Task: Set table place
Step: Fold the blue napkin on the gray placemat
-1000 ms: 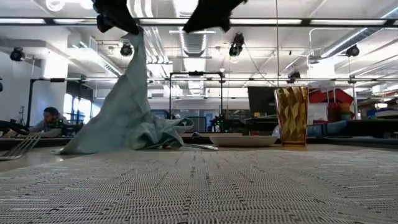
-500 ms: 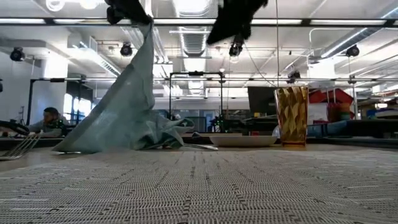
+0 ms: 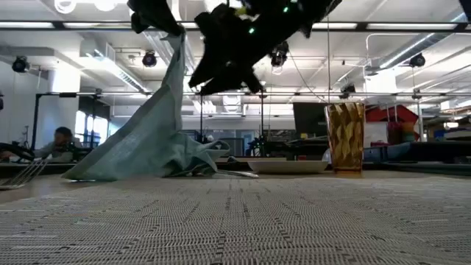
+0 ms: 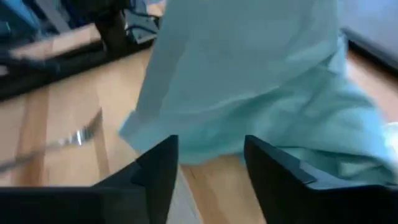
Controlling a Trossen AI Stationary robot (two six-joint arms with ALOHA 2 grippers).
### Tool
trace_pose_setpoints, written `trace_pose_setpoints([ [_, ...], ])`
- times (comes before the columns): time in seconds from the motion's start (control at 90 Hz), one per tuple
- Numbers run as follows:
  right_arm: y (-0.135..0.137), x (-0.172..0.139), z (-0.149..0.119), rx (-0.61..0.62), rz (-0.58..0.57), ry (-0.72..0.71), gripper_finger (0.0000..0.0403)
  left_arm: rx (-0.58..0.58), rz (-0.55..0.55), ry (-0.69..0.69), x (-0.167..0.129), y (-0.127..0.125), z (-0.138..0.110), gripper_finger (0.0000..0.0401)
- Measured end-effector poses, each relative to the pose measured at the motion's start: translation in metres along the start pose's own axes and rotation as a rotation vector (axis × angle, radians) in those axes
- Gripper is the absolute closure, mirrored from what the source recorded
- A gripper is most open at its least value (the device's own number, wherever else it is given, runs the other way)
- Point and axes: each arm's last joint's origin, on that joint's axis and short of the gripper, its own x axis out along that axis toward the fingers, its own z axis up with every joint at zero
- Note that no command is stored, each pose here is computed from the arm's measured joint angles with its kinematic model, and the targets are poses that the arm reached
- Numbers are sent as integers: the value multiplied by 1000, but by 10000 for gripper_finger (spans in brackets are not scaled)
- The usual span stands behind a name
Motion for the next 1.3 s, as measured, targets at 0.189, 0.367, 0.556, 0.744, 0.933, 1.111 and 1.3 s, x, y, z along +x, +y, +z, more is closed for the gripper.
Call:
trace_pose_setpoints([
  [0.189, 4, 32, -13, 118, 115, -109, 178, 4, 0, 0, 0, 0, 0, 401],
  [0.367, 4, 49, -28, 191, 102, -131, 158, 17, -1, 0, 0, 0, 0, 401],
  [0.556, 8, 62, -40, 315, 79, -220, 145, 17, -3, -1, 0, 0, 0, 401],
  [0.744, 18, 71, -53, 441, 140, -284, 137, 17, -3, -3, 0, 0, 0, 401],
  [0.933, 36, 72, -58, 444, 150, -294, 141, 14, -5, -16, 0, 0, 2, 401],
  [1.111, 40, 79, -47, 395, 95, -367, 153, 22, -12, -50, 0, -1, 5, 401],
  [1.3, 31, 89, -39, 338, 90, -365, 171, 25, -22, -97, 3, -3, 10, 401],
])
